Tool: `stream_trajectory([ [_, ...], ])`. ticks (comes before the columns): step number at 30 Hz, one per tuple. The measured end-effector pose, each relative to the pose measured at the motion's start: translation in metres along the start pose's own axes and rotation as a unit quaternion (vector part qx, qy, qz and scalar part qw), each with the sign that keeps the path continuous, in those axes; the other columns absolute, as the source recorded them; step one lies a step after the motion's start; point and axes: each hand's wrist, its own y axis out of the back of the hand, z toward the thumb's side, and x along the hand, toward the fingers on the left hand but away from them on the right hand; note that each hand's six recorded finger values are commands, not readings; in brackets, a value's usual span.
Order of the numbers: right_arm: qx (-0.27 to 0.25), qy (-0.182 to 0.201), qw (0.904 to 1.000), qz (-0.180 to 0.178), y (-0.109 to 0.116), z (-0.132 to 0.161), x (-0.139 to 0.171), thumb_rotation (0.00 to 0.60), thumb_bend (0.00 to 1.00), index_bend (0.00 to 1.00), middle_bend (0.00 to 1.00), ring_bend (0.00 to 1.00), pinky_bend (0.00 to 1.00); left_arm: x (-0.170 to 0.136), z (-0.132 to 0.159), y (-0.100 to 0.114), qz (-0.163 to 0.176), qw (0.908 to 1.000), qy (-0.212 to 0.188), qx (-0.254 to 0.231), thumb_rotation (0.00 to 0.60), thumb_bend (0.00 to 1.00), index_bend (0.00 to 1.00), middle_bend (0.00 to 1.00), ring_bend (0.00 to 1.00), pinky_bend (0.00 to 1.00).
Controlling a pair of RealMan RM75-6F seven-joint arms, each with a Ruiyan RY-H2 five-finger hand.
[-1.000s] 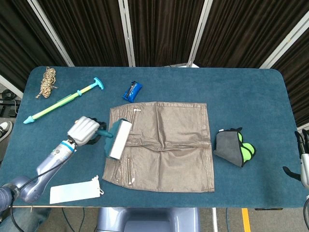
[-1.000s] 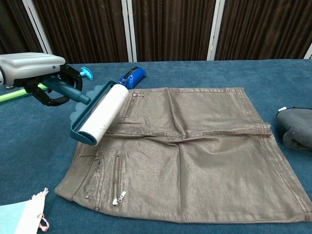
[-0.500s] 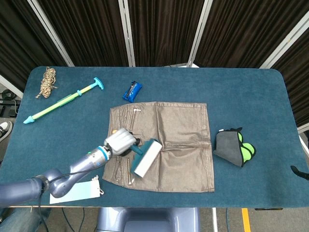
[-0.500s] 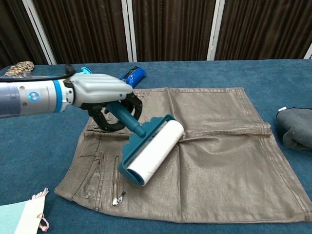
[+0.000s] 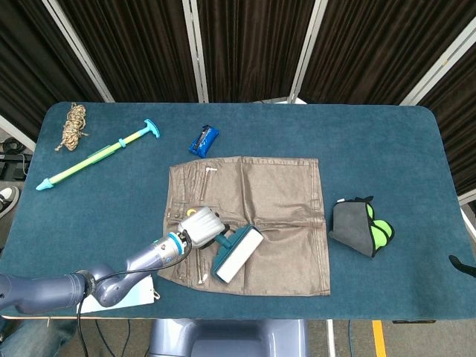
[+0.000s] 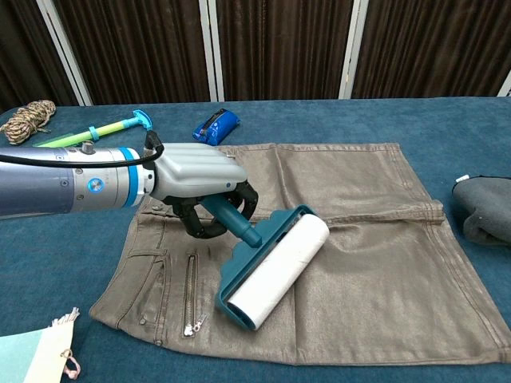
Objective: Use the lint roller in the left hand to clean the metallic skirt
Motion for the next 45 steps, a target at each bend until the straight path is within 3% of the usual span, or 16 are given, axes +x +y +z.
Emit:
stream_trajectory([
  [9,0.004,0.0,1.0,0.003,-0.002,0.001,-0.001,0.6,0.0,0.0,0.0,0.0,0.0,-0.014,-0.044,-0.004,-0.024,0.9976,0.055,0.036,0.6,1.0,0.8,0.6,0.47,0.55],
  [20,0.01,0.003,0.9999,0.006,-0.005,0.004,-0.001,0.6,0.0,0.0,0.0,0.0,0.0,-0.048,-0.114,-0.013,-0.049,0.9874,0.138,0.058,0.6,1.0,0.8,0.6,0.47,0.55],
  [23,0.012,0.003,0.9999,0.009,-0.007,0.005,-0.002,0.6,0.0,0.0,0.0,0.0,0.0,-0.052,-0.122,-0.016,-0.052,0.9862,0.148,0.054,0.6,1.0,0.8,0.6,0.47,0.55],
  [34,0.009,-0.001,0.9999,0.007,-0.005,0.002,-0.002,0.6,0.0,0.0,0.0,0.0,0.0,-0.042,-0.101,-0.015,-0.042,0.9903,0.12,0.056,0.6,1.0,0.8,0.6,0.47,0.55],
  [45,0.002,-0.001,1.0,0.002,-0.002,0.0,-0.001,0.6,0.0,0.0,0.0,0.0,0.0,-0.012,-0.039,-0.016,-0.048,0.9941,0.058,0.078,0.6,1.0,0.8,0.6,0.47,0.55],
])
